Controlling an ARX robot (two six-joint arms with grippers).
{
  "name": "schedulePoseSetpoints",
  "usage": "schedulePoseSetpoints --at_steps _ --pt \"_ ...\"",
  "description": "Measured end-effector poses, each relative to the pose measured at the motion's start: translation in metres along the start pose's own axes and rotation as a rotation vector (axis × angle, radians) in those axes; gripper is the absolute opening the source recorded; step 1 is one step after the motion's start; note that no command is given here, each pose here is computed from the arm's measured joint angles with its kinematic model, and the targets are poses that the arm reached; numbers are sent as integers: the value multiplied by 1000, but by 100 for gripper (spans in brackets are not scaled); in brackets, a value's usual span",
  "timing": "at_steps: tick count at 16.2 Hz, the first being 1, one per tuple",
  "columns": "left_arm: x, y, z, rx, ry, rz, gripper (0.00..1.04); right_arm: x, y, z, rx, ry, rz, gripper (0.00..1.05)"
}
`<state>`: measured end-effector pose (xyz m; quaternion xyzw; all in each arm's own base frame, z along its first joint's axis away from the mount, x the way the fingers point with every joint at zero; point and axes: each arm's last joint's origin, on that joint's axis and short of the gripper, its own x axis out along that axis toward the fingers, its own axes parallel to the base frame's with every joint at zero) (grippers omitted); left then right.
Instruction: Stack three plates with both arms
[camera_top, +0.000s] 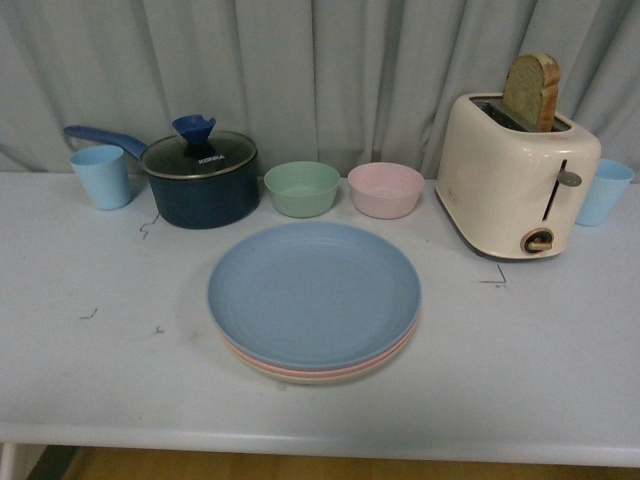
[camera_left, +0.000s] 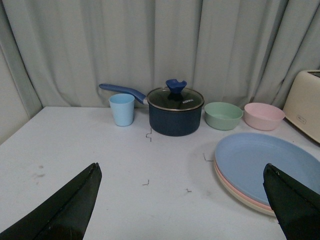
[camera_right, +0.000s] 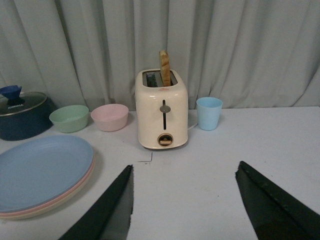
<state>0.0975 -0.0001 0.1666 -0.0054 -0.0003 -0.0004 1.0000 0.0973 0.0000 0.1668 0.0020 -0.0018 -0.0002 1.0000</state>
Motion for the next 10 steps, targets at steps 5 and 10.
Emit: schedulePoseSetpoints --at_steps 5,10 --pt "0 0 0 0 0 0 98 0 0 0 0 0 0 97" --pt "0 0 0 0 0 0 98 0 0 0 0 0 0 98"
